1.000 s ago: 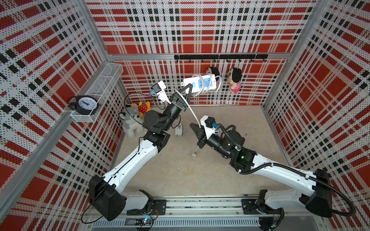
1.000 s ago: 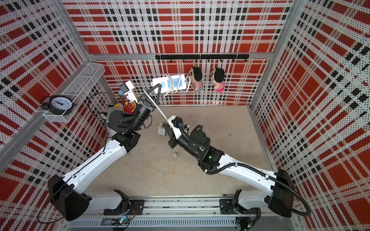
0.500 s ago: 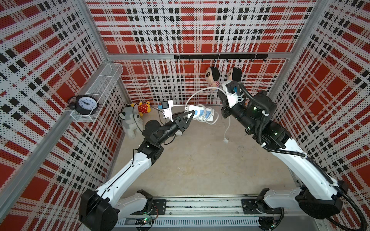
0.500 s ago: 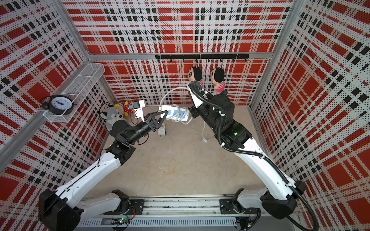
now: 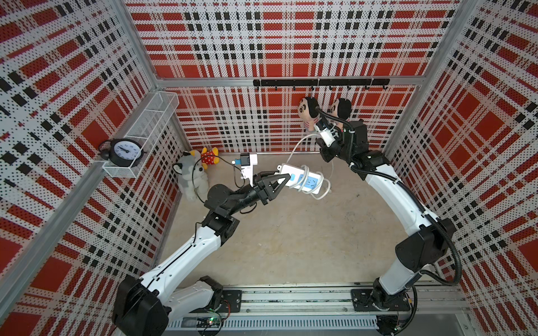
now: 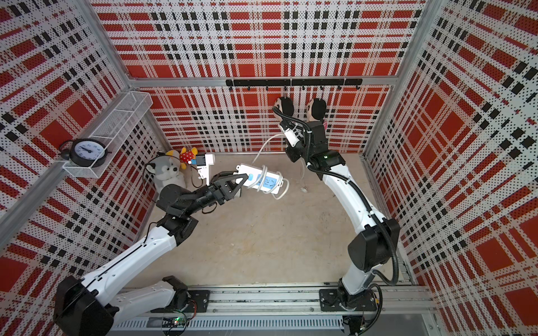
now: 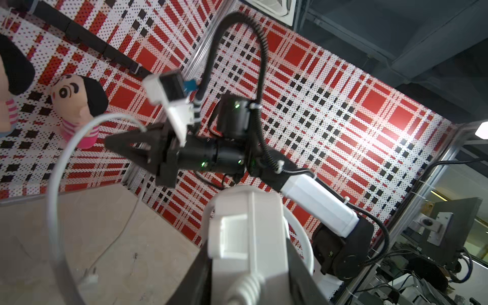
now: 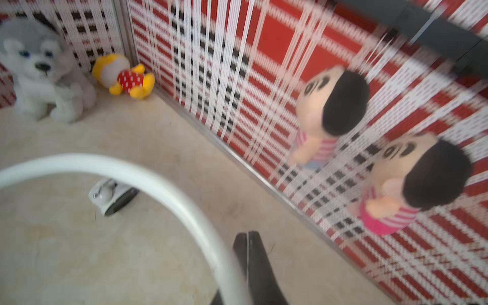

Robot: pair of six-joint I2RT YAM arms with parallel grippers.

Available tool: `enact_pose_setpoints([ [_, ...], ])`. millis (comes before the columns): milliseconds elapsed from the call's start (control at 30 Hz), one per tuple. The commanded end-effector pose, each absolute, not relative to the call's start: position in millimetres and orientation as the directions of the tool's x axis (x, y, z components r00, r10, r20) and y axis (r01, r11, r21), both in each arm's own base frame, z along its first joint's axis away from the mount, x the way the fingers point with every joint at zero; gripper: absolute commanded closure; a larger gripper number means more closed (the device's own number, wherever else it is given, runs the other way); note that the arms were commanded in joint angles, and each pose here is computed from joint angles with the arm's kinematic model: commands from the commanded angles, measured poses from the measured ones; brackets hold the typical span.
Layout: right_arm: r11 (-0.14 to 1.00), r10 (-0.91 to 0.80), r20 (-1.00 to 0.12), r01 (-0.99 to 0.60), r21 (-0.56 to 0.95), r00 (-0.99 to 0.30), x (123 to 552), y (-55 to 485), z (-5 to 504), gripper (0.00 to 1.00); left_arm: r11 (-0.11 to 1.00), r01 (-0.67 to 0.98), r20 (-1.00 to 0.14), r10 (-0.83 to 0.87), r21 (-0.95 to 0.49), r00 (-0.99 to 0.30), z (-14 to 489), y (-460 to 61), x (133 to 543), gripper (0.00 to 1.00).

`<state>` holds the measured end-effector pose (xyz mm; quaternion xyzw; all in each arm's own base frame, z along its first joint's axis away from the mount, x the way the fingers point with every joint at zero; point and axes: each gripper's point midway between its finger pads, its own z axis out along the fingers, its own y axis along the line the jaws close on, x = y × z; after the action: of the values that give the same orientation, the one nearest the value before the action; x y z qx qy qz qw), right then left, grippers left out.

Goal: Unwrap the cord wrapped around the power strip
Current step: Unwrap the power cord from the power strip.

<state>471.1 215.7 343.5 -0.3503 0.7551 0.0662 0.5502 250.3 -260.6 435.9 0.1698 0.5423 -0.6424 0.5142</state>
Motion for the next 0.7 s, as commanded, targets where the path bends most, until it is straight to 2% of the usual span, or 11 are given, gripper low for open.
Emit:
enact_pose_setpoints([
  [0, 0.699, -0.436, -0.890, -0.672, -0.243, -0.132, 451, 226, 316, 1.00, 0.053, 0.917, -0.759, -0.581, -0.395, -0.293, 492, -248, 231, 1.00],
  [233, 0.695, -0.393, -0.883, -0.711, -0.103, -0.256, 413, 221, 238, 1.00, 0.153, 0.879, -0.661, -0.718, -0.452, -0.215, 496, -228, 267, 1.00],
  [400, 0.703, -0.354, -0.881, -0.710, -0.030, -0.314, 382, 213, 212, 1.00, 0.186, 0.835, -0.583, -0.791, -0.518, -0.185, 484, -212, 291, 1.00],
  [433, 0.707, -0.345, -0.882, -0.707, -0.019, -0.320, 376, 211, 209, 0.97, 0.184, 0.830, -0.571, -0.800, -0.527, -0.185, 482, -210, 294, 1.00],
  [467, 0.710, -0.332, -0.884, -0.704, -0.004, -0.330, 370, 210, 205, 0.85, 0.177, 0.826, -0.556, -0.810, -0.535, -0.187, 480, -208, 296, 1.00],
  [500, 0.718, -0.318, -0.885, -0.696, 0.009, -0.340, 363, 207, 203, 0.68, 0.165, 0.824, -0.542, -0.818, -0.542, -0.193, 478, -206, 298, 1.00],
  [567, 0.730, -0.297, -0.894, -0.683, 0.015, -0.337, 351, 201, 206, 0.46, 0.144, 0.827, -0.528, -0.825, -0.543, -0.203, 476, -205, 299, 1.00],
  [667, 0.753, -0.254, -0.932, -0.658, -0.023, -0.257, 332, 188, 237, 0.28, 0.148, 0.816, -0.529, -0.821, -0.559, -0.214, 470, -207, 304, 1.00],
])
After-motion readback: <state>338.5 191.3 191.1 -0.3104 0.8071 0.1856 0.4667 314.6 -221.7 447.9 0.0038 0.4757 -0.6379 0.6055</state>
